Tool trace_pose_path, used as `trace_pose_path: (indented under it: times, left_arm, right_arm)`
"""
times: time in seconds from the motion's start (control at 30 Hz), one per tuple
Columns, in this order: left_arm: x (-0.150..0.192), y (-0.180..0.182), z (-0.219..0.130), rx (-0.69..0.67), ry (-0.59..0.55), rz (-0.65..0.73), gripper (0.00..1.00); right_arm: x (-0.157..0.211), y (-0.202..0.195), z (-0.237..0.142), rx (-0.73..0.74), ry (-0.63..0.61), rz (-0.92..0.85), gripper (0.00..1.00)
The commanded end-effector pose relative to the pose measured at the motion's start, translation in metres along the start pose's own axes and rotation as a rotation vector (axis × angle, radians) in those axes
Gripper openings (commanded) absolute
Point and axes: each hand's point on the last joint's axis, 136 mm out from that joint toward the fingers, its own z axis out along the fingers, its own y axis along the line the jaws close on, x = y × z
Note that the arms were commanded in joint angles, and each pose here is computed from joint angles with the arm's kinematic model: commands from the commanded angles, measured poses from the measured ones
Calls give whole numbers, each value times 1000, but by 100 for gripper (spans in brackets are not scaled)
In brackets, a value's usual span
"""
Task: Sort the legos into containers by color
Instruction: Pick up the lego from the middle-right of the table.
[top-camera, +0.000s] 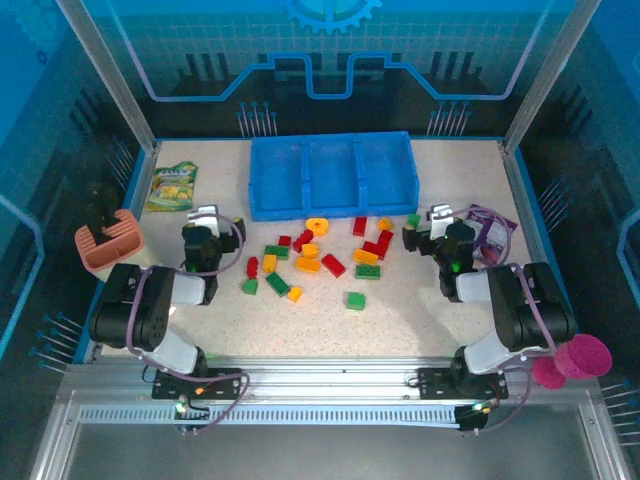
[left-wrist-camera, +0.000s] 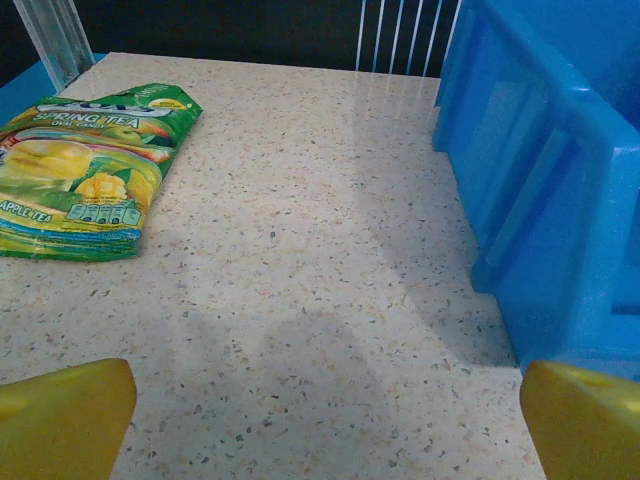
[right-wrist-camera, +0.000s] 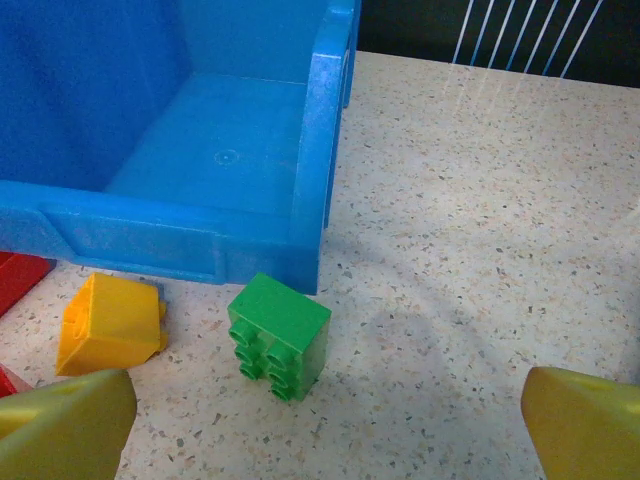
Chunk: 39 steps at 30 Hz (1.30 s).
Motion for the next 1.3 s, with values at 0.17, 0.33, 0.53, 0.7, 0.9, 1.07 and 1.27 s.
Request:
trace_pose_path:
  times: [0.17, 0.33, 0.53, 0.7, 0.9, 1.07, 1.27]
  left_arm:
    - [-3, 2, -1, -10, -20, -12, 99]
    - [-3, 1, -1, -8, -19, -11, 99]
    - [-2, 2, -1, -10, -19, -11, 100]
    - [-3, 2, -1, -10, -20, -12, 99]
    - [-3, 2, -1, -10, -20, -12, 99]
    - [-3, -7, 1, 38, -5, 4, 99]
    - [0, -22, 2, 127, 18, 36, 99]
  right_arm:
    - [-13, -4, 0, 17, -44, 9, 100]
    - [-13, -4, 0, 16, -45, 9, 100]
    - [-13, -4, 0, 17, -44, 9, 100]
    - [-13, -4, 0, 17, -44, 9, 100]
    - [-13, -4, 0, 17, -44, 9, 100]
    - [-12, -4, 0, 15, -42, 11, 100]
    - [-50, -25, -23, 120, -31, 56, 100]
